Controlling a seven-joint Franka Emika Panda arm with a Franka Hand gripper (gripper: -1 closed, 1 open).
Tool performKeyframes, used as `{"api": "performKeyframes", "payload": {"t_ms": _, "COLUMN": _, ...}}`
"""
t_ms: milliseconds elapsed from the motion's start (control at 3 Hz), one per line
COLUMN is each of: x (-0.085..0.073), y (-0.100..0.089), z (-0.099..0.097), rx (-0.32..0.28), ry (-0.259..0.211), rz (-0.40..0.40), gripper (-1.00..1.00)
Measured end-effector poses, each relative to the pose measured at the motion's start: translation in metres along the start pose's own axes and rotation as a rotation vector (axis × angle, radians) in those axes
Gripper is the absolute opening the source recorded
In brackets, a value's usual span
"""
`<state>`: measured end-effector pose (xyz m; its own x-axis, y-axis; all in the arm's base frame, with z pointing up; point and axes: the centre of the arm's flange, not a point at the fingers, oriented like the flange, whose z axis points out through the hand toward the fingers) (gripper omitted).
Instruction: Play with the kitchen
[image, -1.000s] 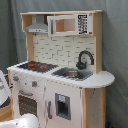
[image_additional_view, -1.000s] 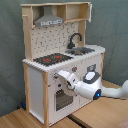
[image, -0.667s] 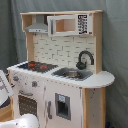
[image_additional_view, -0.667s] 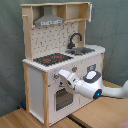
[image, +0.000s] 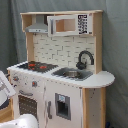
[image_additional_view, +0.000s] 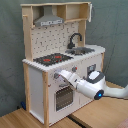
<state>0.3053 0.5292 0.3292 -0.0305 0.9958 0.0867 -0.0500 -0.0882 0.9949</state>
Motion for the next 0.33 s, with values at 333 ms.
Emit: {"api": "performKeyframes", "payload": {"t_ms": 333, "x": 0.0061, "y": 0.0031, "z": -0.0134, "rx": -0.023, "ry": -0.011, "rz": -0.082, "gripper": 1.00}}
